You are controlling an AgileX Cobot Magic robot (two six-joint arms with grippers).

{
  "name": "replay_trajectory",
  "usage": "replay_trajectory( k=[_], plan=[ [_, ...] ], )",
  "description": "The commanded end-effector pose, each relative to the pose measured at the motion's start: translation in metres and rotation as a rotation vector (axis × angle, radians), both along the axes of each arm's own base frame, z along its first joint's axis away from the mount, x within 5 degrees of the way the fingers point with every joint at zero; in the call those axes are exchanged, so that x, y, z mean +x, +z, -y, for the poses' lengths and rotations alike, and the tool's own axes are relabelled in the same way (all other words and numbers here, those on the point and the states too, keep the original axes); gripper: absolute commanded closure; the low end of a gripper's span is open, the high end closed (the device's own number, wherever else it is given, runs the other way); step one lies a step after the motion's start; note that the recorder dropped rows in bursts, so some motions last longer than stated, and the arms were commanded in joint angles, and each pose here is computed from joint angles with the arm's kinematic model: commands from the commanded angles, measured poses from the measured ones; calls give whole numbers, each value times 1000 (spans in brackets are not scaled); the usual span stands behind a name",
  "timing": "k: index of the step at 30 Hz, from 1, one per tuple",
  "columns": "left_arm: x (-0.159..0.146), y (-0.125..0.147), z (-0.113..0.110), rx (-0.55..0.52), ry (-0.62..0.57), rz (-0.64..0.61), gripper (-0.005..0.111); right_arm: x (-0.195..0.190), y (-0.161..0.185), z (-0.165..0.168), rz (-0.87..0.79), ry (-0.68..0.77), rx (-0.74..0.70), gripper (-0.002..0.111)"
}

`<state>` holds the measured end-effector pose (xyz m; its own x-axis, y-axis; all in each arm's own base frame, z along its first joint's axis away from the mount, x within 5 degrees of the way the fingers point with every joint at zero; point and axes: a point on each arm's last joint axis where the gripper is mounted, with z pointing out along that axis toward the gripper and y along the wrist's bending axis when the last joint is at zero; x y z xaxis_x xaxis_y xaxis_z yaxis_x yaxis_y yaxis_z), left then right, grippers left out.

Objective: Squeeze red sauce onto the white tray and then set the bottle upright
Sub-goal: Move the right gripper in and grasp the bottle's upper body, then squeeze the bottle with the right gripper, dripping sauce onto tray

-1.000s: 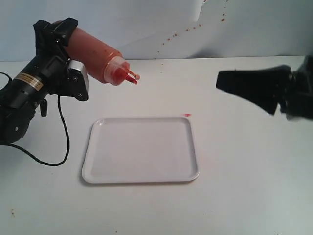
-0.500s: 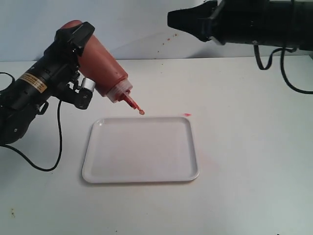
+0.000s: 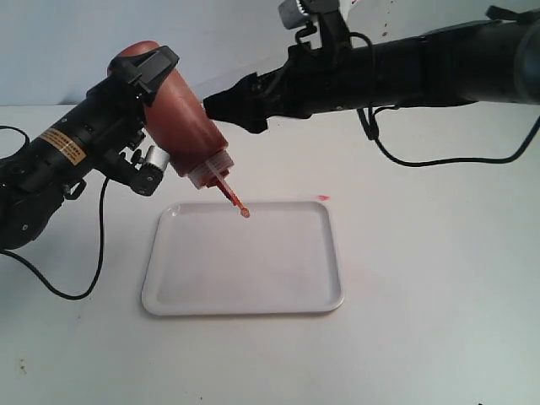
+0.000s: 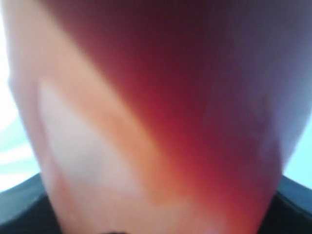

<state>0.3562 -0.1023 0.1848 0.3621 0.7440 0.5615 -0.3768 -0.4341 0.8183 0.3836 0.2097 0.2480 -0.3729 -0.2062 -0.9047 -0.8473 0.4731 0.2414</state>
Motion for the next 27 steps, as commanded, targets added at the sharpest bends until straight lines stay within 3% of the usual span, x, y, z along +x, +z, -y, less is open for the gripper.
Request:
replay_trajectory(
  k=[1, 11, 18, 27],
  plan=[
    [0, 10, 1, -39, -5, 56, 107, 3, -6, -17, 17, 8, -93, 12],
    [-1, 9, 4, -27, -30, 58, 107, -1, -24, -37, -41, 68, -116, 12],
    [-3, 9, 7, -8, -73, 58, 107, -6, -27, -50, 24, 74, -165, 12],
    [-4, 8, 8, -1, -83, 59, 107, -4, -27, -53, 60, 36, -188, 21]
  ],
)
